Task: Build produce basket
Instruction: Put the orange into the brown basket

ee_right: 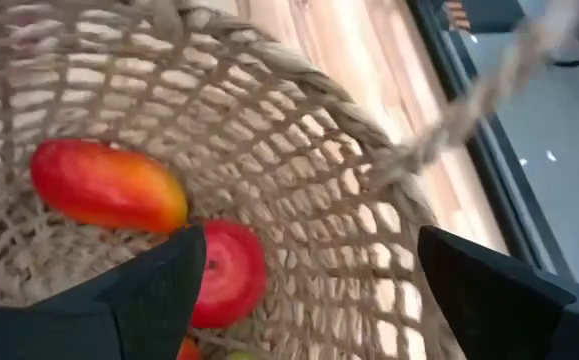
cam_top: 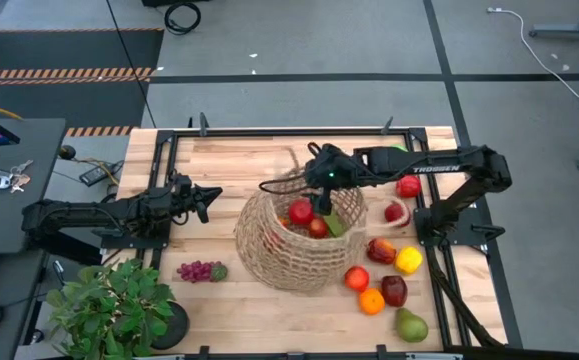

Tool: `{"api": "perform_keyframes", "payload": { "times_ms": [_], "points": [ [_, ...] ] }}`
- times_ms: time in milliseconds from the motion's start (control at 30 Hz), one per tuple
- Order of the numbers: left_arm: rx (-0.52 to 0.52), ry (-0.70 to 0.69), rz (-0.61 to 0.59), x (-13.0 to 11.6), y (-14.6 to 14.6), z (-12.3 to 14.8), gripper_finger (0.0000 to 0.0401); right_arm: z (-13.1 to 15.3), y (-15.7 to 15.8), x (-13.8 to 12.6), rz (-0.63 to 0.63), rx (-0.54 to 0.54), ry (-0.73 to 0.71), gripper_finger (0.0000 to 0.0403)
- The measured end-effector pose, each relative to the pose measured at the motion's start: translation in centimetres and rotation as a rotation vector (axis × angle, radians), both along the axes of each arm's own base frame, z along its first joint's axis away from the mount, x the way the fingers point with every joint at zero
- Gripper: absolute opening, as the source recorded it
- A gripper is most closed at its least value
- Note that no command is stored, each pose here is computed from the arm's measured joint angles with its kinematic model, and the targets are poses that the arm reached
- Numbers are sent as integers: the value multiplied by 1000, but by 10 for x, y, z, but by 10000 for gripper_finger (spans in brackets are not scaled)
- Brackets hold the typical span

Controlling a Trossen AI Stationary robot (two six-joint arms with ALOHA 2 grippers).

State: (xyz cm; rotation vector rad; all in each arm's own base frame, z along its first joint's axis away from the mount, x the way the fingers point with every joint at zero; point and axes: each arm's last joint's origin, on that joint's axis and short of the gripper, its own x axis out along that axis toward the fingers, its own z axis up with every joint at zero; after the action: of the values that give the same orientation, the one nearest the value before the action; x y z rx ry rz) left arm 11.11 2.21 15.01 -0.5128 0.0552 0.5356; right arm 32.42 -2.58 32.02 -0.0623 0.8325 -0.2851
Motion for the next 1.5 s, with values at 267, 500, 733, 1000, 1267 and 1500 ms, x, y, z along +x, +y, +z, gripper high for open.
{"api": "perform_keyframes", "payload": {
  "times_ms": [267,500,733,1000,1267,1500],
  "points": [
    [0,0,0,0,0,0,40,43,-12,-38,-51,-12,-143,353],
    [0,0,0,0,0,0,34,69,-25,-92,-164,15,-161,348],
    [0,0,0,0,0,0,37,60,-47,-131,-399,114,19,348],
    [0,0,0,0,0,0,37,57,-57,-155,-437,225,98,348],
    [0,0,0,0,0,0,35,103,-23,-166,-58,354,-365,348],
    [0,0,0,0,0,0,40,115,19,-151,178,499,-462,348]
  ]
}}
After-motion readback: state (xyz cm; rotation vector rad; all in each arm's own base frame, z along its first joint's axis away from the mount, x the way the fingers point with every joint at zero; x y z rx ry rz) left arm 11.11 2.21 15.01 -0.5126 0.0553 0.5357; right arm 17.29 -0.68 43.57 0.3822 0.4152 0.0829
